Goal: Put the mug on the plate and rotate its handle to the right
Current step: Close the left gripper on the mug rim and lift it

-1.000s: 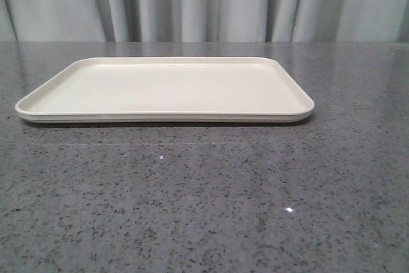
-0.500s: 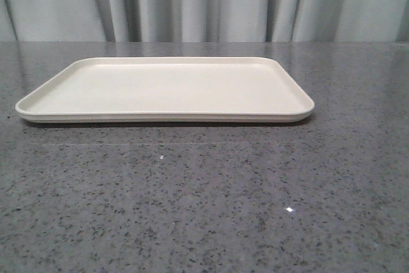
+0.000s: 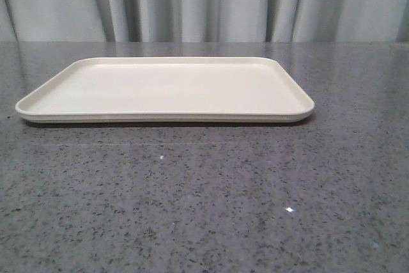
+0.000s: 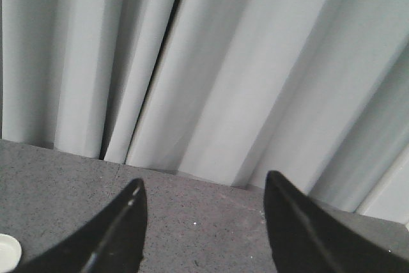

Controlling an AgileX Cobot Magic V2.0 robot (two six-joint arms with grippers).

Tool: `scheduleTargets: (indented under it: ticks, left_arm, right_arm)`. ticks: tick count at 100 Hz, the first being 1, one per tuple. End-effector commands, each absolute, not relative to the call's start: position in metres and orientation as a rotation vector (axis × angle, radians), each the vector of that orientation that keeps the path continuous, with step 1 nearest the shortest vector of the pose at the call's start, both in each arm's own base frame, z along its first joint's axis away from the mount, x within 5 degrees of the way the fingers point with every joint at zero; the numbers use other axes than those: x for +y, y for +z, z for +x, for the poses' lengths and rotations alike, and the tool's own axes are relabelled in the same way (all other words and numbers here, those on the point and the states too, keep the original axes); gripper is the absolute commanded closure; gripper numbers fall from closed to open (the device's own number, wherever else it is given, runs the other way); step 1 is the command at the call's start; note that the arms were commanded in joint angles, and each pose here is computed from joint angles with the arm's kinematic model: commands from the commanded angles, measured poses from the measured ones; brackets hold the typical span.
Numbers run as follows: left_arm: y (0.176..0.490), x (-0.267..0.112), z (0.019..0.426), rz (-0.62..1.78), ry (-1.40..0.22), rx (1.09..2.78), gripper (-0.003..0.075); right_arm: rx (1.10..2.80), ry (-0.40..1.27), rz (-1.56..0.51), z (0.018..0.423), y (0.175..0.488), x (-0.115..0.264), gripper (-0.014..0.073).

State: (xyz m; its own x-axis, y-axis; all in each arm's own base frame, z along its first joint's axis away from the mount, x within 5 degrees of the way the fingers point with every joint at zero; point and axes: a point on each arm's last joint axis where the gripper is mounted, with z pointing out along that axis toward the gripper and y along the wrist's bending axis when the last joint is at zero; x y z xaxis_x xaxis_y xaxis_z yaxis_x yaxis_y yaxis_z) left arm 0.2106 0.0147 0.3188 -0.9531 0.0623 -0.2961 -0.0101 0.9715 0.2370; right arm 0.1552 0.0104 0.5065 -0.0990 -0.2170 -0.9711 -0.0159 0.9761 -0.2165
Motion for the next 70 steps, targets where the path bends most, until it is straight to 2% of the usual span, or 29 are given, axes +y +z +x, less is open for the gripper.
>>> scheduleTargets:
  ticks: [1,19,47,70]
  left_arm:
    - [0.330,0.018,0.212,0.054,0.378,2.744,0.0734]
    - [0.335,0.017,0.212,0.066,0.364,2.727,0.0734]
    - [0.377,0.014,0.208,0.085,0.317,2.645,0.0732]
    - [0.401,0.006,0.207,0.114,0.203,2.584,0.0732]
  right_arm:
    - [1.565,-0.198,-0.187,0.150,0.522,0.009,0.0171]
    - [1.566,-0.198,-0.187,0.150,0.521,0.009,0.0171]
    - [1.569,-0.199,-0.187,0.150,0.521,0.009,0.0171]
    - [1.570,-0.199,-0.187,0.150,0.521,0.009,0.0171]
